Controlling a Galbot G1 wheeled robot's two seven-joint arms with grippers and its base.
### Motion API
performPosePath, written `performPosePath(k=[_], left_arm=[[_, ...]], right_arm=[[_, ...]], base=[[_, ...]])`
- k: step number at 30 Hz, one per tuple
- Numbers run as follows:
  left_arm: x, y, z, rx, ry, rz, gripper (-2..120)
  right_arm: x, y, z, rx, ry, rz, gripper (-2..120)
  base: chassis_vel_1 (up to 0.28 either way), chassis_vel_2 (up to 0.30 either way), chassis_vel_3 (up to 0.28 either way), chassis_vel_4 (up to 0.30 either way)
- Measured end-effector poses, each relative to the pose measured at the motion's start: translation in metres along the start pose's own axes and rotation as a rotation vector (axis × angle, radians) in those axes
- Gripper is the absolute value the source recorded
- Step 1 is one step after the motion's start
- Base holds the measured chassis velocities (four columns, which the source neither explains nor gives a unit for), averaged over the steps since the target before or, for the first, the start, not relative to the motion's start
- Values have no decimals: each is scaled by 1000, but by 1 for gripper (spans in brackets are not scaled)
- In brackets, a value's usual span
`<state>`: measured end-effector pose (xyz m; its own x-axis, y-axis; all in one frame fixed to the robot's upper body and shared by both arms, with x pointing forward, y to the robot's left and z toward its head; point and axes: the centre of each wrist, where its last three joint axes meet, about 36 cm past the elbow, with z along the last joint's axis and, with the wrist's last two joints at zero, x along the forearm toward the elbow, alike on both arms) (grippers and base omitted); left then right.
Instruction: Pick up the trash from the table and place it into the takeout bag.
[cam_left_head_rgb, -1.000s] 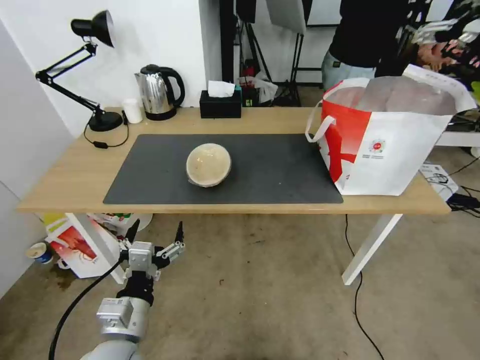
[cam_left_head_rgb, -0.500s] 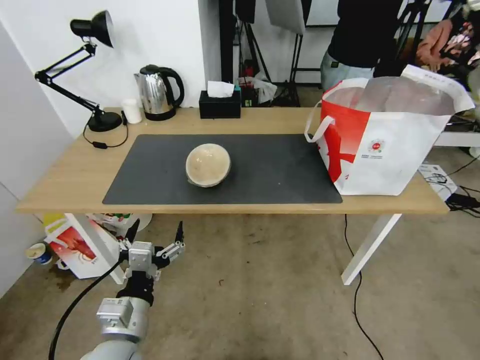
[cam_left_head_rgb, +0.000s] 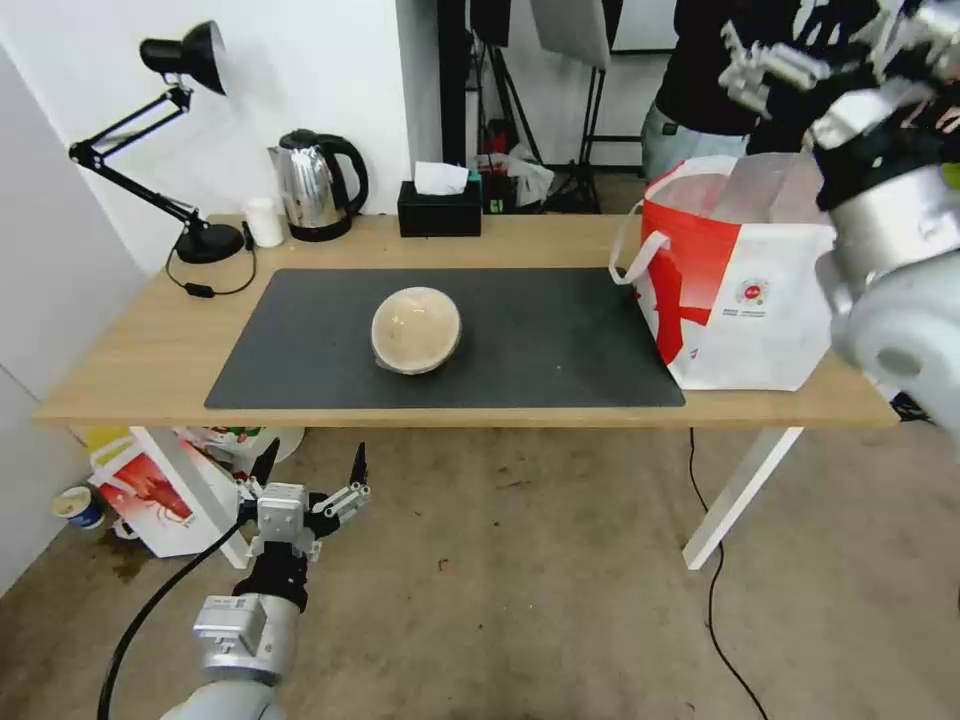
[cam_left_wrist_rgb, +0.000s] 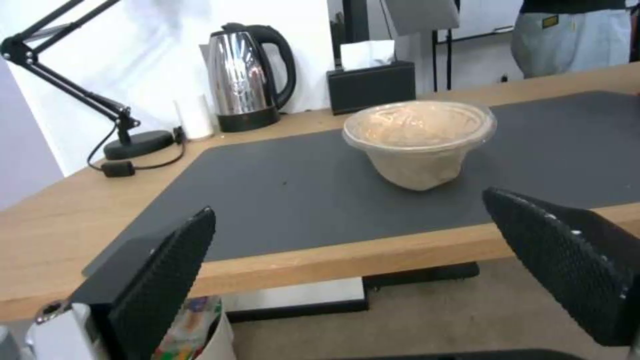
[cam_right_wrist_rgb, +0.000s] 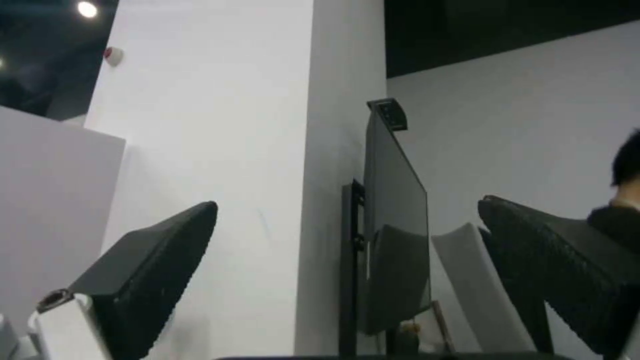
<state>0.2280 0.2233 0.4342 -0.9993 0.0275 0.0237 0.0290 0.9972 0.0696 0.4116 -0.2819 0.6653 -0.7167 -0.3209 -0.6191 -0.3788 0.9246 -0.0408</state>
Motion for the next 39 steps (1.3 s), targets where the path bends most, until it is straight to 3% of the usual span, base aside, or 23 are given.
performPosePath(k=[18, 39], left_arm=[[0, 0, 0, 0, 0, 0, 100], [0, 0, 0, 0, 0, 0, 100]], right_arm=[[101, 46, 16, 83, -41, 71, 100], [172, 135, 42, -118, 23, 15, 100]], base=[[0, 0, 0, 0], [0, 0, 0, 0]])
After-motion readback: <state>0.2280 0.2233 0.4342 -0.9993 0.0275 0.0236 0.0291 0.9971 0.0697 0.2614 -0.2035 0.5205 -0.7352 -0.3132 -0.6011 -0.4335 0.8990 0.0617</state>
